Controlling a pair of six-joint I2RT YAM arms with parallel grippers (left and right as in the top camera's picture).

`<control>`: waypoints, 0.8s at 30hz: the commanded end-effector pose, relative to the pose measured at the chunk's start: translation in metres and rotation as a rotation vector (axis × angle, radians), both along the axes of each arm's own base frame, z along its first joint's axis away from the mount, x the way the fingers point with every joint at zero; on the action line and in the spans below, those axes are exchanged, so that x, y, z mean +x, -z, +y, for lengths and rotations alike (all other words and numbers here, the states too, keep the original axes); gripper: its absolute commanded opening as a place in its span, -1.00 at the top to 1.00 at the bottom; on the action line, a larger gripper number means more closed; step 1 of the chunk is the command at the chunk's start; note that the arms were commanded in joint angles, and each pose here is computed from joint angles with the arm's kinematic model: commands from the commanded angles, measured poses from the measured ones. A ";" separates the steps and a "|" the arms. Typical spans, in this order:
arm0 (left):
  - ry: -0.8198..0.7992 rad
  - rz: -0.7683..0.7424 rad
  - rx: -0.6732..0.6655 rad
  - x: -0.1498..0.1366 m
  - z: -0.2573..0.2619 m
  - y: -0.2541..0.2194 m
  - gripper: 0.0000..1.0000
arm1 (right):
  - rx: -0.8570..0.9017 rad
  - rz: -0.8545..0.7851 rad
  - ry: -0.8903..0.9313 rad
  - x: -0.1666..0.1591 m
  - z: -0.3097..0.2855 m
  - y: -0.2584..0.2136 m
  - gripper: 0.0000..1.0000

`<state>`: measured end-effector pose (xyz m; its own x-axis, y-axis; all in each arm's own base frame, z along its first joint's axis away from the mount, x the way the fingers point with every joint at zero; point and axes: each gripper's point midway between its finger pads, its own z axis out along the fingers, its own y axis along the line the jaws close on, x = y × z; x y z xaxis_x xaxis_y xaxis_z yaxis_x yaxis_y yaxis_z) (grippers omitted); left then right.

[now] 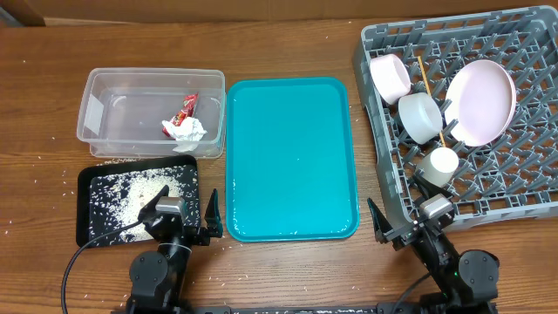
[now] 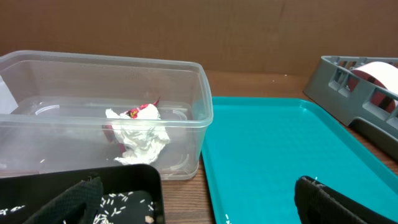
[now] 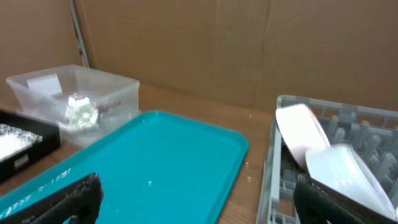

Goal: Sort waste into correct bins and load items into the dishwasher

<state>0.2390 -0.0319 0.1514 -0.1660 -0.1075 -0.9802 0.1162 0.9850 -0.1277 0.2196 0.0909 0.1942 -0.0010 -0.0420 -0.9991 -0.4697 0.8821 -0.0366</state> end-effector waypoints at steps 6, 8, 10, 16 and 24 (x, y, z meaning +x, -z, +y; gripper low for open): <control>-0.002 -0.005 -0.001 0.000 0.001 -0.001 -1.00 | 0.017 -0.027 -0.011 0.005 0.002 0.016 -1.00; -0.002 -0.005 -0.001 0.000 0.001 -0.001 -1.00 | 0.017 -0.025 -0.011 0.005 0.002 0.016 -1.00; -0.002 -0.005 -0.002 0.000 0.001 -0.001 -1.00 | 0.016 -0.021 -0.011 0.005 0.002 0.017 -1.00; -0.002 -0.005 -0.002 0.000 0.001 -0.001 -1.00 | 0.016 -0.021 -0.011 0.005 0.002 0.017 -1.00; -0.002 -0.005 -0.002 0.000 0.001 -0.001 -1.00 | 0.016 -0.021 -0.011 0.005 0.002 0.017 -1.00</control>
